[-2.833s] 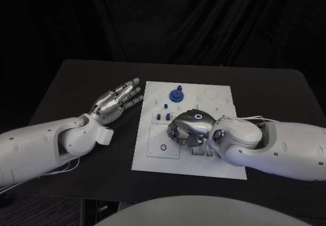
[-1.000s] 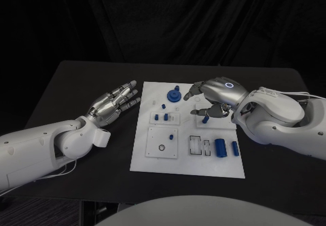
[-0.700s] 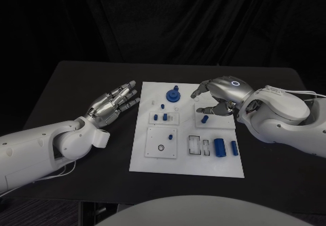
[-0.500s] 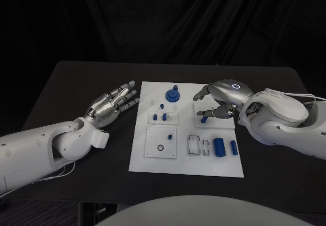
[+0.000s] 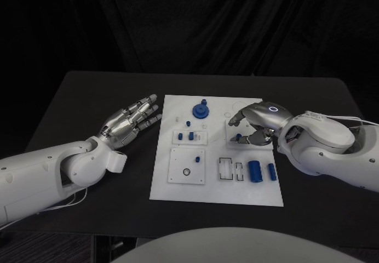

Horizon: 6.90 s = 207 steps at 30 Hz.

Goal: Assemble the parts on the task board

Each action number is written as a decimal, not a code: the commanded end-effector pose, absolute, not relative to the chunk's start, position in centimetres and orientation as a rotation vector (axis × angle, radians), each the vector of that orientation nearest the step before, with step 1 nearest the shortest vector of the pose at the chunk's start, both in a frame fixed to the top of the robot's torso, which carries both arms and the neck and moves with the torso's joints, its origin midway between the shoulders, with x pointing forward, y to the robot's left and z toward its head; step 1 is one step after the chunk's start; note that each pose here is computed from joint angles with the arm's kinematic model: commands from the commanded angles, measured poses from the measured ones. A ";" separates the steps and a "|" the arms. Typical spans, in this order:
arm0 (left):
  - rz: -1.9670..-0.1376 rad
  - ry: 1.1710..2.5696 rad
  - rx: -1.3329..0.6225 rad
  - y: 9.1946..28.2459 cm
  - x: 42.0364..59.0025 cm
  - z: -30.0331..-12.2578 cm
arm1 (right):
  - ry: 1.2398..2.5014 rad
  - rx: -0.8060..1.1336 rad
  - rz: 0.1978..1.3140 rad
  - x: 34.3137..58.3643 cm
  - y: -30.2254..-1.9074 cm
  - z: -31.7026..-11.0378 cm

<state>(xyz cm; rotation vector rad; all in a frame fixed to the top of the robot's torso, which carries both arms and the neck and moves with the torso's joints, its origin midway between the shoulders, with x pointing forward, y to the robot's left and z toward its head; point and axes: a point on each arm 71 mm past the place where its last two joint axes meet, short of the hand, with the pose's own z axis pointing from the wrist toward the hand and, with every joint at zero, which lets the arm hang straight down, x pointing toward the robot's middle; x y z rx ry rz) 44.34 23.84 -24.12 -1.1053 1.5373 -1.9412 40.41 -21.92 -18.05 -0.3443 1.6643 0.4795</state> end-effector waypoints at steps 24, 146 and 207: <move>-1.956 1.535 -1.112 23.6 44.3 -24.4 | 1.753 -0.334 0.419 40.6 -22.7 -19.7; -1.957 1.569 -1.130 23.3 44.4 -25.5 | 1.579 -0.846 0.819 35.2 -8.0 -21.7; -1.942 1.474 -1.111 24.2 43.4 -25.1 | 1.780 0.130 0.457 37.4 -28.3 -17.9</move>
